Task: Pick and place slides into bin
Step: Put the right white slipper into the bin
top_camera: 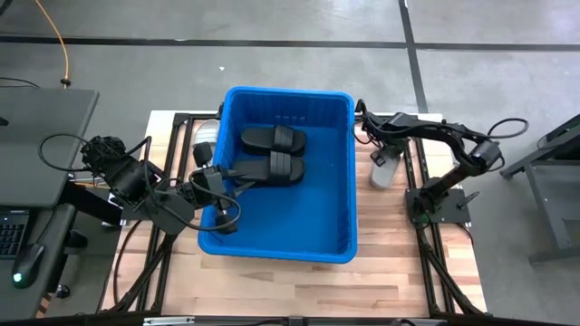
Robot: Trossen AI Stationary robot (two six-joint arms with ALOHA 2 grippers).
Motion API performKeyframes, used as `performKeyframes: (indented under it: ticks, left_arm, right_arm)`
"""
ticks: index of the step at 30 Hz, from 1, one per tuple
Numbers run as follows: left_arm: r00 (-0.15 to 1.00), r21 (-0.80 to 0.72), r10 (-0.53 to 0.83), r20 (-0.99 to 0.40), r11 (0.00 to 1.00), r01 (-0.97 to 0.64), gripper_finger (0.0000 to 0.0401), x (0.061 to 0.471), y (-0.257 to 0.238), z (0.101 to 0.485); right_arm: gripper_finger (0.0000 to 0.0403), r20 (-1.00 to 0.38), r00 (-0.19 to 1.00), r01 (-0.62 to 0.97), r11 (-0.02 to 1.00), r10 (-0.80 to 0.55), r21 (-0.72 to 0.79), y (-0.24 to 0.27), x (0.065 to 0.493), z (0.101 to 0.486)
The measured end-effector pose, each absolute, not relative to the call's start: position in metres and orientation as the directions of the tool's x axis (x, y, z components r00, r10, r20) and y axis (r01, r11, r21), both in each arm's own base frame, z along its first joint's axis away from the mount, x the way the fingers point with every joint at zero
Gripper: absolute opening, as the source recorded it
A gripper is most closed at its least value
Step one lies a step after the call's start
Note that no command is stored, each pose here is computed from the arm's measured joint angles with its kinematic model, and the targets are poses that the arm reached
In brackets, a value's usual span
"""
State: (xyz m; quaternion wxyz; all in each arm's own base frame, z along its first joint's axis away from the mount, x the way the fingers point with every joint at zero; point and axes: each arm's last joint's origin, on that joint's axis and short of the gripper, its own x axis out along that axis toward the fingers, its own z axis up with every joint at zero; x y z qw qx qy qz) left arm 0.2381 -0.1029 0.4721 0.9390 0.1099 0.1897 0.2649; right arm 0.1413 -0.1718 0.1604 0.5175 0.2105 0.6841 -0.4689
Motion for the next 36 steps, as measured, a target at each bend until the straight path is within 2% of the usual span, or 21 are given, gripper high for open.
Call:
performKeyframes:
  ticks: [8, 19, 22, 27, 36]
  left_arm:
    - [0.783, 0.341, 0.549, -0.292, 0.825, -0.451, 0.0092, 0.238, -0.103, 0.472]
    - [0.772, 0.381, 0.572, -0.277, 0.803, -0.458, 0.0092, 0.238, -0.102, 0.473]
    - [0.768, 0.384, 0.579, -0.272, 0.798, -0.465, 0.0092, 0.238, -0.102, 0.473]
    - [0.764, 0.394, 0.587, -0.267, 0.79, -0.47, 0.0092, 0.237, -0.102, 0.473]
    - [0.753, 0.401, 0.606, -0.255, 0.775, -0.488, 0.0092, 0.237, -0.101, 0.473]
  right_arm:
    - [0.0001, -0.934, -0.348, 0.799, 0.497, -0.077, -0.338, -0.154, 0.142, 0.179]
    - [0.0, -0.953, -0.292, 0.809, 0.51, -0.083, -0.292, -0.112, 0.125, 0.222]
    - [0.0, -0.978, -0.19, 0.846, 0.491, -0.087, -0.208, -0.101, 0.121, 0.238]
    - [0.0, -0.981, 0.013, 0.898, 0.434, -0.192, -0.073, -0.085, 0.116, 0.283]
    - [0.0, -0.886, 0.281, 0.914, 0.383, -0.369, 0.131, -0.056, 0.101, 0.368]
